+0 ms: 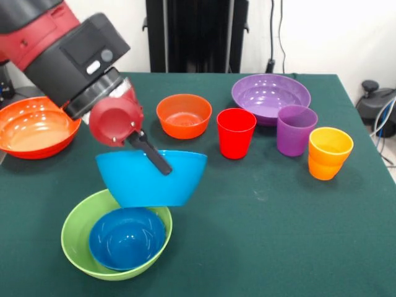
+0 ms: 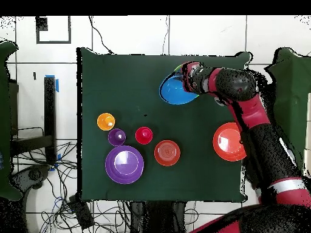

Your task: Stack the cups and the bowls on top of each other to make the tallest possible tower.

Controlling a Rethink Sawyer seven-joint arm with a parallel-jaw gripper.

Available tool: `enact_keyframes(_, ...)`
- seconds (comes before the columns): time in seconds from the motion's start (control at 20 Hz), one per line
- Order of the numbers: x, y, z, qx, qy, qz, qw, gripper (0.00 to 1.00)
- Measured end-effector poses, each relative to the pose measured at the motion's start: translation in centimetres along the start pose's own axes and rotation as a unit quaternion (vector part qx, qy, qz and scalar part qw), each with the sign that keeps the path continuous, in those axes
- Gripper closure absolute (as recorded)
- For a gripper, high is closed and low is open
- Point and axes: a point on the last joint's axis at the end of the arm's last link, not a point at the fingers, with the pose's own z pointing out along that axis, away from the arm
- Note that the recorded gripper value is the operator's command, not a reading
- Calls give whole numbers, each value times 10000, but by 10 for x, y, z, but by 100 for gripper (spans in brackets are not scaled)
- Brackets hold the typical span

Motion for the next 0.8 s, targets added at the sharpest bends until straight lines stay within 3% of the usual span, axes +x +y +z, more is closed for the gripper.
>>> enact_keyframes(0.3, -24, -11, 3, 183, 383, 172, 9990, 100)
enact_keyframes(0.35, -33, -17, 0, 235, 542, 244, 9980, 100)
enact_keyframes(0.5, -47, -27, -9, 314, 734, 316, 9963, 100)
enact_keyframes(0.8, -76, -40, -29, 490, 978, 341, 9934, 100)
